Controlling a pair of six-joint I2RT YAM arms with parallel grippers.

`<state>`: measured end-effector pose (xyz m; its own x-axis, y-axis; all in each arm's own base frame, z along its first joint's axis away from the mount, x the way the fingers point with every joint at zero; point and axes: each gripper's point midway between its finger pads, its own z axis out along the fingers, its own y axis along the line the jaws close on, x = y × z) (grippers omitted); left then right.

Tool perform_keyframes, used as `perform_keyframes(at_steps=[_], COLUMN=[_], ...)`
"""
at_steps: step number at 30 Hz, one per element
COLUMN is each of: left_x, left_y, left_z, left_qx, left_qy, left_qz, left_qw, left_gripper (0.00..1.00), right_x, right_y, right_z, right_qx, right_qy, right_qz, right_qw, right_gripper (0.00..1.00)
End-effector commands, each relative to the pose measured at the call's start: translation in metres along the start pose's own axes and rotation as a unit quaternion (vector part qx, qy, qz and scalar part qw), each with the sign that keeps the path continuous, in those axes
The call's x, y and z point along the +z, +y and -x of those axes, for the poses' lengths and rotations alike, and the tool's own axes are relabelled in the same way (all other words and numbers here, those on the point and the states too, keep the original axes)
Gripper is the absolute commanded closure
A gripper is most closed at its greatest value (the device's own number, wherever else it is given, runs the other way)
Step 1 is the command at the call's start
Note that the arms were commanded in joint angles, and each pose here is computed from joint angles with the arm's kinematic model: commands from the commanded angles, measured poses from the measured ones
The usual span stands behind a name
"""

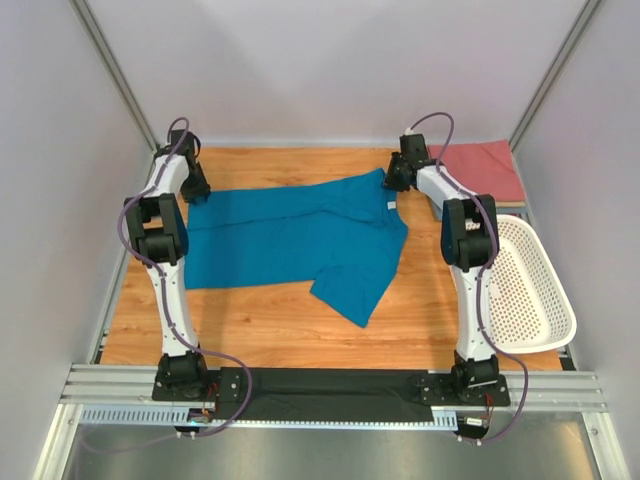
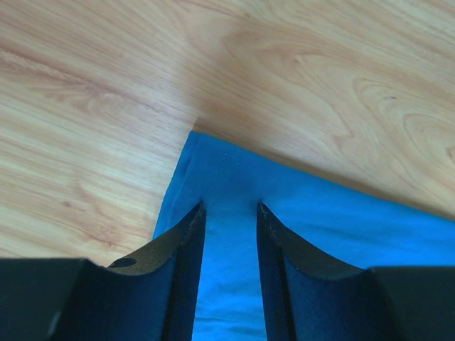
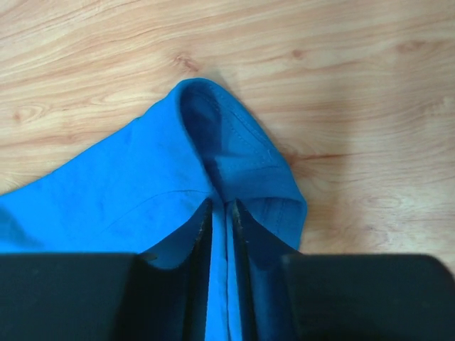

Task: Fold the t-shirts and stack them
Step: Fold the tshirt

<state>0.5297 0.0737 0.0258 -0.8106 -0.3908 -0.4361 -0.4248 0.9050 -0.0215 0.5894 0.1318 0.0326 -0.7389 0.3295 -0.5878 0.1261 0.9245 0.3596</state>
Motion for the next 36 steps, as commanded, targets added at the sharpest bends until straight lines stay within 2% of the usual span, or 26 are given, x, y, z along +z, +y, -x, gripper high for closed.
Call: perform_keyframes(at_steps=[1, 4, 5, 8, 9, 11, 14, 18, 24, 27, 29, 30, 32, 33, 34, 36], left_x=[0.011, 0.013, 0.014, 0.015, 0.015, 0.014, 0.01, -0.008, -0.068, -0.091, -0.107, -0.103, -0.108, -0.111, -0.113, -0.118], left_y=[0.017, 0.019, 0.021, 0.024, 0.025, 0.027, 0.025, 0.014, -0.011, -0.013, -0.017, -0.017, -0.027, -0.028, -0.037, -0.045], left_z=[-0.011, -0.014, -0.015, -0.016, -0.016, -0.016, -0.015, -0.002, 0.028, 0.021, 0.017, 0.002, -0.01, -0.023, -0.031, -0.044], left_qx=[-0.022, -0.028, -0.029, -0.03, -0.03, -0.03, -0.035, -0.044, -0.041, -0.036, -0.028, -0.024, -0.005, 0.001, 0.013, 0.024], left_qy=[0.023, 0.028, 0.029, 0.029, 0.03, 0.03, 0.029, 0.013, -0.035, -0.035, -0.044, -0.029, -0.025, -0.018, -0.015, -0.013], left_qz=[0.026, 0.032, 0.038, 0.045, 0.046, 0.053, 0.048, 0.016, -0.065, -0.076, -0.082, -0.08, -0.094, -0.098, -0.111, -0.129], left_qw=[0.999, 0.999, 0.998, 0.998, 0.998, 0.998, 0.998, 0.999, 0.996, 0.996, 0.995, 0.996, 0.995, 0.995, 0.994, 0.991], left_gripper=[0.57, 0.57, 0.57, 0.57, 0.57, 0.57, 0.57, 0.57, 0.55, 0.55, 0.55, 0.55, 0.55, 0.55, 0.55, 0.55], right_x=[0.003, -0.002, -0.001, -0.017, -0.019, -0.031, -0.039, -0.048, -0.078, -0.097, -0.106, -0.108, -0.113, -0.114, -0.115, -0.109], right_y=[0.003, -0.01, -0.024, -0.031, -0.04, -0.04, -0.047, -0.029, 0.006, 0.028, 0.042, 0.047, 0.058, 0.061, 0.067, 0.057], right_z=[0.009, 0.0, -0.01, -0.01, -0.024, -0.014, -0.021, -0.002, 0.034, 0.034, 0.016, 0.006, -0.024, -0.032, -0.045, -0.063], right_qx=[0.037, 0.066, 0.075, 0.107, 0.114, 0.137, 0.15, 0.141, 0.033, -0.036, -0.1, -0.122, -0.155, -0.197, -0.219, -0.25], right_qy=[-0.023, -0.014, -0.011, -0.028, -0.021, -0.049, -0.059, -0.077, -0.096, -0.078, -0.043, -0.026, 0.022, 0.033, 0.05, 0.082], right_qz=[-0.001, -0.037, -0.068, -0.091, -0.104, -0.104, -0.123, -0.09, -0.021, 0.033, 0.086, 0.106, 0.159, 0.174, 0.188, 0.164], right_qw=[0.999, 0.997, 0.995, 0.99, 0.988, 0.984, 0.979, 0.983, 0.995, 0.996, 0.99, 0.986, 0.975, 0.964, 0.956, 0.951], right_gripper=[0.83, 0.91, 0.92, 0.92, 0.92, 0.93, 0.93, 0.89, 0.74, 0.68, 0.65, 0.64, 0.63, 0.63, 0.63, 0.63])
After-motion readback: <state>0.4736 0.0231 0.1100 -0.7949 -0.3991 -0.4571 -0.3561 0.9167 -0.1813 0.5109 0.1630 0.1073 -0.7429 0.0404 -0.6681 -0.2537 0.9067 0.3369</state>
